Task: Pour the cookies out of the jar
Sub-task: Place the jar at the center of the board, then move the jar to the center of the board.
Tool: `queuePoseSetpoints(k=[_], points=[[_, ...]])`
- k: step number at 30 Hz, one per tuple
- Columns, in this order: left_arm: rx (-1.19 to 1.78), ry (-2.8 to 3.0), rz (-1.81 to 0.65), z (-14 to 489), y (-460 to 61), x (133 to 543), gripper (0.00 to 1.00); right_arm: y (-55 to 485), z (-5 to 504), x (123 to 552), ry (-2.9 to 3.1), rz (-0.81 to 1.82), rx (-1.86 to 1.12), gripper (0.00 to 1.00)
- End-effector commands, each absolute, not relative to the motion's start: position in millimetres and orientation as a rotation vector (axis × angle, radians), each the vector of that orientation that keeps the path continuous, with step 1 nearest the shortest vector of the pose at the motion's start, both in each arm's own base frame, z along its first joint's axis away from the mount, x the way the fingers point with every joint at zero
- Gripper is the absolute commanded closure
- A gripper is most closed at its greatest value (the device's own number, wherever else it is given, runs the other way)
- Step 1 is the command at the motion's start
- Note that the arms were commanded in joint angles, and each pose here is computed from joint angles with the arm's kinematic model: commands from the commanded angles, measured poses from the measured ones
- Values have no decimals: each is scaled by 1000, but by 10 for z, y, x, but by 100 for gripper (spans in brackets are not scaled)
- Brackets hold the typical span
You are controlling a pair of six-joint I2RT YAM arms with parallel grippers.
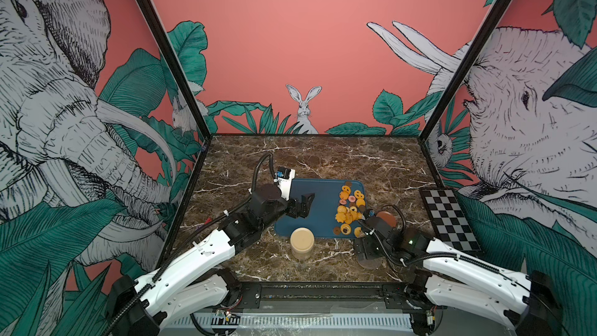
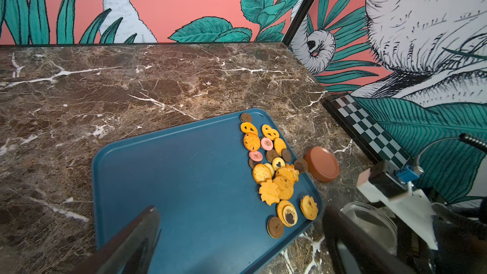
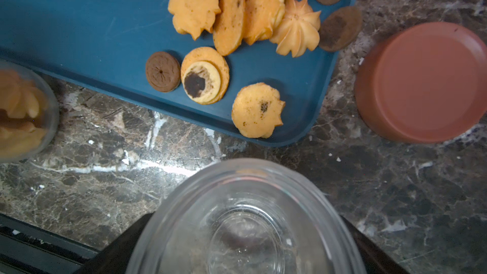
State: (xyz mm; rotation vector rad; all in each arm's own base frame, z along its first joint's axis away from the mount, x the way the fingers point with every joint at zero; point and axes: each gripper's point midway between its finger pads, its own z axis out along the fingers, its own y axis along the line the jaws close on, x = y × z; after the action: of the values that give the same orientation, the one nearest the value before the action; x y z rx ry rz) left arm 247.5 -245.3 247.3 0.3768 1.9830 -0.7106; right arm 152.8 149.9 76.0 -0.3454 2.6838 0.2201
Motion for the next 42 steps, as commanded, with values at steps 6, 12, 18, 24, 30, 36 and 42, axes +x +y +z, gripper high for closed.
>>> queuePoseSetpoints(k=[6,12,18,24,30,36,42], points=[[365,1971,-694,2517,-2401,2487,2,1504,1170,1621,2615,216,-321,1],[358,1971,-680,2512,-2389,2505,2,1482,1543,1636,2588,215,-327,1],[333,1980,-664,2507,-2366,2532,1,1741,1993,1602,2506,477,-325,1],[347,1984,-660,2520,-2363,2519,1,2178,2320,1493,2426,825,-395,1],[364,1969,-657,2571,-2345,2494,1,1765,2041,1517,2603,471,-329,3],[374,1977,-640,2553,-2334,2495,1,1275,1612,1205,2887,18,-288,1],[378,1983,-650,2531,-2368,2504,1,1217,1317,914,3001,-8,-234,1]])
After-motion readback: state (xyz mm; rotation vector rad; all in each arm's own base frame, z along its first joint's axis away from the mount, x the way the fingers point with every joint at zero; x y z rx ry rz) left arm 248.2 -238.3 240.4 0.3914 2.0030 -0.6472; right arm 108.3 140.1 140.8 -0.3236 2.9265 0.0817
